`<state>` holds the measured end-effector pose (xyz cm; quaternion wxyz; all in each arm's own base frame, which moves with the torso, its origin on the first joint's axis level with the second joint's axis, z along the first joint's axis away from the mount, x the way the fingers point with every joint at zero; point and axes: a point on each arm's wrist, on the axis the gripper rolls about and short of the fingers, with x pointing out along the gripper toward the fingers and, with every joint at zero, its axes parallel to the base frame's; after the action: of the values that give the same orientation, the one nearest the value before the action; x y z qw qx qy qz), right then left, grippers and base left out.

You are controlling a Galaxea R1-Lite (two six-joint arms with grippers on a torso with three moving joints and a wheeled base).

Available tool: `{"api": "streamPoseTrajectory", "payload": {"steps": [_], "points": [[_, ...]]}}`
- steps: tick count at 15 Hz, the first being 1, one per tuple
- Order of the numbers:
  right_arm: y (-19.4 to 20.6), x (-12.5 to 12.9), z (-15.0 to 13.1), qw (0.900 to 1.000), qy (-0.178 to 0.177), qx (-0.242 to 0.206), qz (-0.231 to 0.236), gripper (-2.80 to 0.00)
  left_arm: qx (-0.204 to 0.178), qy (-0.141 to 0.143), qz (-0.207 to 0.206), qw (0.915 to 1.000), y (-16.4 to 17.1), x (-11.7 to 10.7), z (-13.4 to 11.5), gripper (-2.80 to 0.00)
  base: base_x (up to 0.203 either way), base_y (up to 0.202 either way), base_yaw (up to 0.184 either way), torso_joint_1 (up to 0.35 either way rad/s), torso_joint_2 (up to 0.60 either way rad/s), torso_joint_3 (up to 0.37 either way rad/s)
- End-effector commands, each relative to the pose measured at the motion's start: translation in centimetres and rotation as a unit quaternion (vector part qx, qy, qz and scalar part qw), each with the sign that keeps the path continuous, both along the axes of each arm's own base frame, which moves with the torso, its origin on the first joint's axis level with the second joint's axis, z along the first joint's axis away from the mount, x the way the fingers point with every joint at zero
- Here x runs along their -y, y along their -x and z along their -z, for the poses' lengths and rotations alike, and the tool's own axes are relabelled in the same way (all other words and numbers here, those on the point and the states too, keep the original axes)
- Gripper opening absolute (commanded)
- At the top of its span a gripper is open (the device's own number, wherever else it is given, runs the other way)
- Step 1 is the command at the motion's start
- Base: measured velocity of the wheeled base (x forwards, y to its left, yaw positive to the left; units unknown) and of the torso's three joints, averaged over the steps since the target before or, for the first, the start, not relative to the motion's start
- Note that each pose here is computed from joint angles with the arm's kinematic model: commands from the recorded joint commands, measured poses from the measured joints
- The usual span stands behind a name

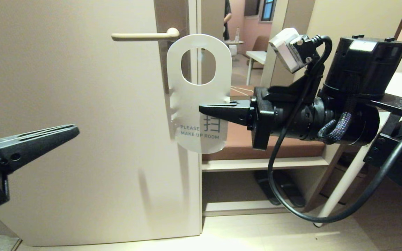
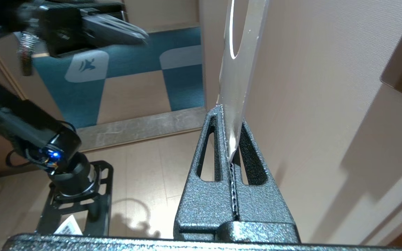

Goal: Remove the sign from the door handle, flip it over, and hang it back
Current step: Hand it to the other hand

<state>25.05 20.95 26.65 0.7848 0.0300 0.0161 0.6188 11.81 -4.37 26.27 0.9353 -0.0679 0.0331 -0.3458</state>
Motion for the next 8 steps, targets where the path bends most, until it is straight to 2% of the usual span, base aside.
{"api": "streamPoseTrajectory", "payload": {"steps": [1, 3, 8], "points": [[0.2, 0.1, -0.3, 1.0, -0.004, 0.005, -0.013, -2.8, -0.033, -0.005, 0.065, 0.9973, -2.7, 1.1, 0.7, -2.8, 0.0, 0.0, 0.0, 0.0, 0.0, 0.0], [0.4, 0.2, -0.5, 1.0, -0.005, 0.006, -0.027, -2.8, -0.045, -0.005, 0.111, 0.9928, -3.5, 1.5, 1.1, -2.8, 0.0, 0.0, 0.0, 0.0, 0.0, 0.0], [0.7, 0.0, -0.6, 0.999, -0.005, 0.007, -0.049, -2.8, -0.039, 0.007, 0.176, 0.9836, -5.6, 2.4, 1.6, -2.8, 0.0, 0.0, 0.0, 0.0, 0.0, 0.0]]}}
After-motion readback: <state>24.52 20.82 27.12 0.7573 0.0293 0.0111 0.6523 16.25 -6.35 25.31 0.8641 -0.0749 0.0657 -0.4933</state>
